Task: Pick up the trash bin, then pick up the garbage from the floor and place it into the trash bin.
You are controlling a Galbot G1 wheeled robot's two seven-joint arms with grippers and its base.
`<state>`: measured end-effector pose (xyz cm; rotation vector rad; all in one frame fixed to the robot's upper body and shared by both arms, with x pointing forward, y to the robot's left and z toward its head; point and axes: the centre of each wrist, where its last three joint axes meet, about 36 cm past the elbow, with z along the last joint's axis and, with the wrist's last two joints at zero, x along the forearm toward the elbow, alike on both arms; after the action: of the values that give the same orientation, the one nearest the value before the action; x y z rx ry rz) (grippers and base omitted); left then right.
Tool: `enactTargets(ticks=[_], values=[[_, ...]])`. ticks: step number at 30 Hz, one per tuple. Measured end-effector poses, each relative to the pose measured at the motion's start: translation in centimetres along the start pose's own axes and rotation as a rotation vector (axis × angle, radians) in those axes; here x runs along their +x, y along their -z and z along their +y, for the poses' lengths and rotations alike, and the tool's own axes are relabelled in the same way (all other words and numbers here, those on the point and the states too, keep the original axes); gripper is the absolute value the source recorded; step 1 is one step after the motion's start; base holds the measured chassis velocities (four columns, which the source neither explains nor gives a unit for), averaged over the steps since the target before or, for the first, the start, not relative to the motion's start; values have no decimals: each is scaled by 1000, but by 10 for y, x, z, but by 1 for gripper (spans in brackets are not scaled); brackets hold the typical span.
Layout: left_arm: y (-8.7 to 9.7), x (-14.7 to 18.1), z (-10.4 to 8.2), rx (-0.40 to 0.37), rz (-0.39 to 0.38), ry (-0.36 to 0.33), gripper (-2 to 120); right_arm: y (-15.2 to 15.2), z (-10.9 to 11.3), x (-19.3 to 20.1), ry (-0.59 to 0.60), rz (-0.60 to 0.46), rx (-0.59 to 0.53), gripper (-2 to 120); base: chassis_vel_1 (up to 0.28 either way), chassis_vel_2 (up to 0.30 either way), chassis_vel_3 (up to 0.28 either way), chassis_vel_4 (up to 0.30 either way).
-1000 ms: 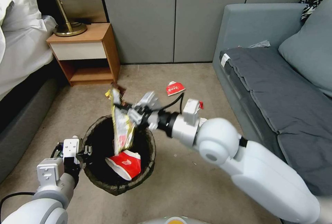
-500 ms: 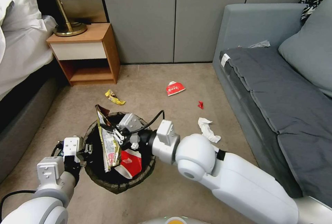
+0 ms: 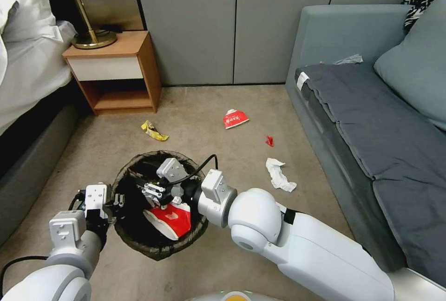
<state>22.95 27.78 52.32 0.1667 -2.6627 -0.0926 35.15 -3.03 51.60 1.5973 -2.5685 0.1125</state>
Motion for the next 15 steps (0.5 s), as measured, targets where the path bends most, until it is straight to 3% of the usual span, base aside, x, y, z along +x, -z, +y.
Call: enactTargets(ticks=[3,5,8,15], values=[[0,0,0,1,-1,0,1,0,-1,3,-12,-3,-4,78,0,0,0,0],[0,0,0,1,-1,0,1,0,-2,4,-16,-4,-5,81,0,0,0,0],[0,0,0,2,-1,0,1,1,-6,9,-37,-8,-7,95,0,0,0,0],[0,0,0,2,-2,0,1,4,-11,21,-70,-20,-10,100,0,0,0,0]])
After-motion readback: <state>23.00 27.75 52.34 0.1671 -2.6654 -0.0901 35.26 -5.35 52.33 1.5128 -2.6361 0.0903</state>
